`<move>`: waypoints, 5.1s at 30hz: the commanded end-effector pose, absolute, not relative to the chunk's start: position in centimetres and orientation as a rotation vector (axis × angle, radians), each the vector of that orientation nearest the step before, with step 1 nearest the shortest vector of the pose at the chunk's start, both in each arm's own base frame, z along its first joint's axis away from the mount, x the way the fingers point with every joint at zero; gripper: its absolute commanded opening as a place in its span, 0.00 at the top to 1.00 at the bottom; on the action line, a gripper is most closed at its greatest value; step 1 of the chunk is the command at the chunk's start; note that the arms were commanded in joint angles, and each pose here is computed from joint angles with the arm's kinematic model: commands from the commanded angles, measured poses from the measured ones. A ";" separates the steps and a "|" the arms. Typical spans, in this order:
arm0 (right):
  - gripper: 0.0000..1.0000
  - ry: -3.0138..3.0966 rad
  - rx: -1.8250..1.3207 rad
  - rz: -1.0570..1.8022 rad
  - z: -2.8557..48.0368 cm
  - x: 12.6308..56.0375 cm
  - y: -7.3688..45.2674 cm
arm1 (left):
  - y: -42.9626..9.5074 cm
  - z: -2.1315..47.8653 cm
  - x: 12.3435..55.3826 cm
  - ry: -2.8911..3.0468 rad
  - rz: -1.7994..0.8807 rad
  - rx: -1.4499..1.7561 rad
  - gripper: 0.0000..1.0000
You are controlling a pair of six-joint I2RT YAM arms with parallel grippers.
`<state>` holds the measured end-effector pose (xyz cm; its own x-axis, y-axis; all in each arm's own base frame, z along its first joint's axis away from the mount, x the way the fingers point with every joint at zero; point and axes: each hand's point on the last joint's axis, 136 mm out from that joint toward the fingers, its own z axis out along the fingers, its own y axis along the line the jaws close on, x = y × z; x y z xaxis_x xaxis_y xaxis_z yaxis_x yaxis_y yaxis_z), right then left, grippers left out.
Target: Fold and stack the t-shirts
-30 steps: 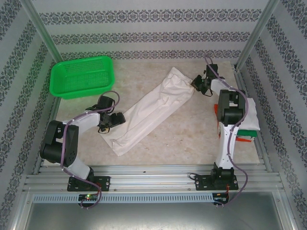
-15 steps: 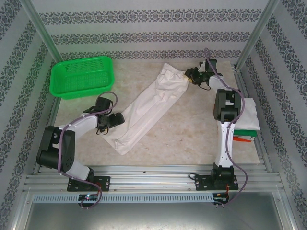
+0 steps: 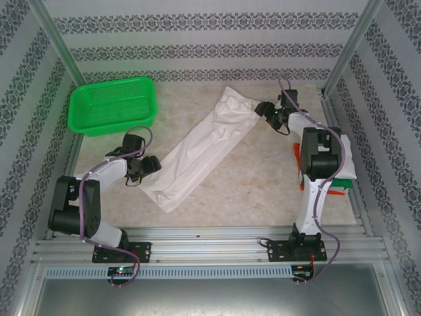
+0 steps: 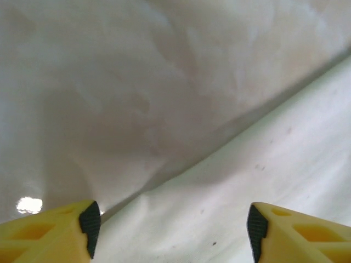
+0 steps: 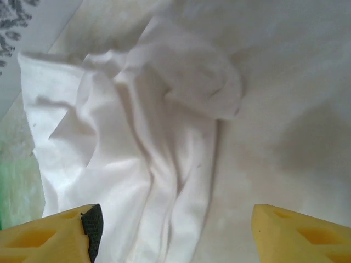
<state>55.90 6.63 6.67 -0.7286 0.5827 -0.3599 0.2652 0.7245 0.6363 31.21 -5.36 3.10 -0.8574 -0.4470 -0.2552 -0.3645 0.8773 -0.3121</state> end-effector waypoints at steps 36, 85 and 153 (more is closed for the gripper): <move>0.55 2.533 0.266 0.965 4.0 62.5 24.6 | -24.5 2.9 25.8 2.813 -0.918 -0.325 0.56; 0.30 1.884 -1.973 0.244 3.4 17.2 35.6 | -7.4 9.5 35.6 2.411 -0.570 -0.411 0.00; 1.00 1.829 -1.958 -0.112 12.4 37.4 30.4 | -8.6 12.6 31.6 2.220 -0.611 -0.036 0.00</move>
